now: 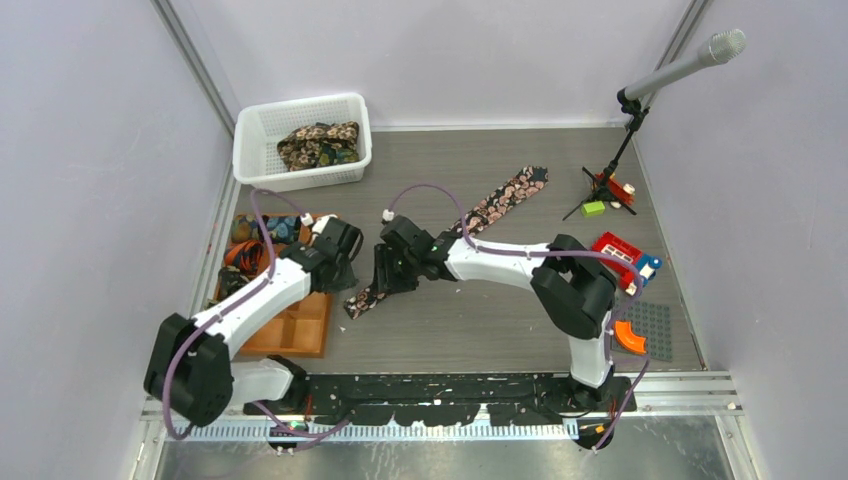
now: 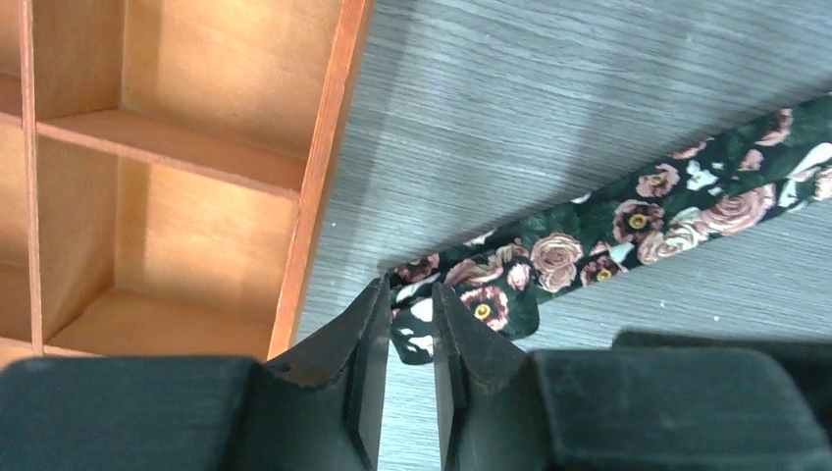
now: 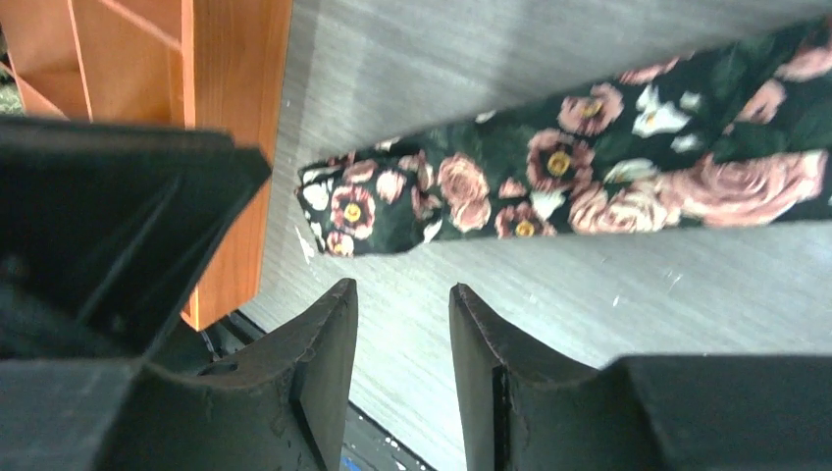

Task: Roll the ties
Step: Roll the tie at the center of the board.

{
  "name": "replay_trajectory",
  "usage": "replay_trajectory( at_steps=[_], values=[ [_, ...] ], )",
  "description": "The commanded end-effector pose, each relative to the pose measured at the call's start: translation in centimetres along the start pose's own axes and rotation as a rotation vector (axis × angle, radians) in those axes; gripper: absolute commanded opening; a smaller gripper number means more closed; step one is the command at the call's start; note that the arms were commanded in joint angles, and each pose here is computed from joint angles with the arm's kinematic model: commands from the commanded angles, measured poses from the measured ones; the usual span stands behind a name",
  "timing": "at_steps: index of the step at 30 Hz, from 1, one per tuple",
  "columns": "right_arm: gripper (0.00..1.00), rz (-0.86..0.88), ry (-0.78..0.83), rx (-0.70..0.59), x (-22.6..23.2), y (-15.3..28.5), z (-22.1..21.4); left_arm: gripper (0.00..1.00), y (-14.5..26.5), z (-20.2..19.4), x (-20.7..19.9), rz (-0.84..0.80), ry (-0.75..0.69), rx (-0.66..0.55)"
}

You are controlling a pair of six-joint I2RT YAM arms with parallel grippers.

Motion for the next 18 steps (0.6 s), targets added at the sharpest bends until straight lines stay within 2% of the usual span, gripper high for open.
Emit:
replay_trajectory(
  at_steps=[1, 5, 8, 18],
  values=[
    [0.4, -0.014, 0.01, -0.057, 1.9, 1.7, -1.6, 0.22, -0.8, 1.6, -0.4, 0.042, -0.059, 0.042],
    [0.28, -0.015, -0.011, -0.057, 2.5, 0.8, -3.6, 0.19, -1.8, 2.6, -0.6, 0.08, -0.103, 0.071],
    [0.23, -0.011, -0.003, -0.042, 3.3, -0.3, -4.6, 0.16, -2.6, 2.9, -1.0, 0.094, -0.144, 0.113],
    [0.2, -0.033, -0.004, -0.061, 3.3, -3.5, -5.6, 0.1, -5.2, 1.7, -1.4, 0.134, -0.182, 0.251]
  ],
)
Point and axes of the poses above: each gripper's point midway between its finger pads, its own y axis back along the fingers, its own x axis along the line the jaws close on, z = x × y, the point moved 10 cm from there along y, back along the fingers, and after that the axes turned 11 degrees about y, right-handed, at the moved point
